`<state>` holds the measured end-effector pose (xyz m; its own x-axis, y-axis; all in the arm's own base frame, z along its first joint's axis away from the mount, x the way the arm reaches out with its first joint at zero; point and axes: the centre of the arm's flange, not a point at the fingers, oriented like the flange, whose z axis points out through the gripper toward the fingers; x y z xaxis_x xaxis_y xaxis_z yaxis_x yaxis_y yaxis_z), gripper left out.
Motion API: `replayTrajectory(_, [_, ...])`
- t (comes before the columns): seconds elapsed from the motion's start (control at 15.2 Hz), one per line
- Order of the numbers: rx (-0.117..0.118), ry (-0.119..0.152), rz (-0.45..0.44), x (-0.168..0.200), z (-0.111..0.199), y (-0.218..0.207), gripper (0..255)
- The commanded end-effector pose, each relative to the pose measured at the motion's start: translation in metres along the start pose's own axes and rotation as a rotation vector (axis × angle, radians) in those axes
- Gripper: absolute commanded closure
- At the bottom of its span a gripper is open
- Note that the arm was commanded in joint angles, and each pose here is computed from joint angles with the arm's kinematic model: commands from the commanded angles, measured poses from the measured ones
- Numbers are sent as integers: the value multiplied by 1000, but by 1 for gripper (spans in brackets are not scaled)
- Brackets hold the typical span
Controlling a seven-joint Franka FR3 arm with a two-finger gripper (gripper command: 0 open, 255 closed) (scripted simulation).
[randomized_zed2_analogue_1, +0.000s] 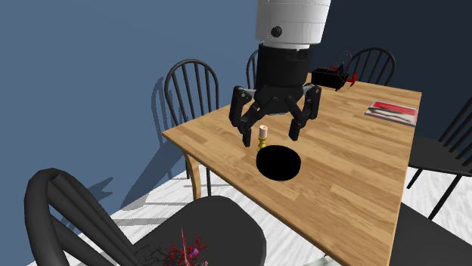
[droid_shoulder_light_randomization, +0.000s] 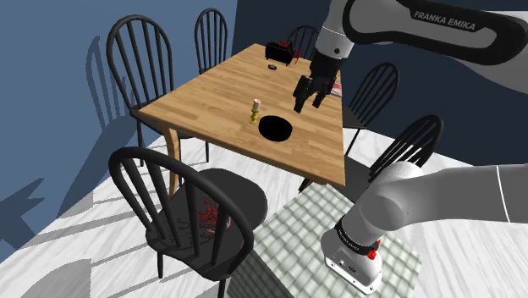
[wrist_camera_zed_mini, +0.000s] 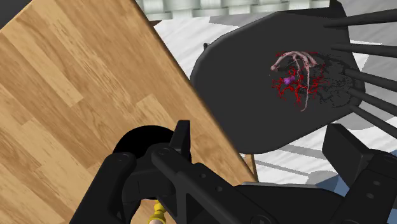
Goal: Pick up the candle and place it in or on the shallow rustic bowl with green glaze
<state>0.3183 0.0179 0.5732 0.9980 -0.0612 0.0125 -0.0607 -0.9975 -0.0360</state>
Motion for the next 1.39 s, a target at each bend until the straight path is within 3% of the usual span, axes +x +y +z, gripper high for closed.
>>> replayTrajectory(0.0, [0,0,0,0,0,0,0])
replayTrajectory(1.32, [-3,29,-23,215,112,93,0])
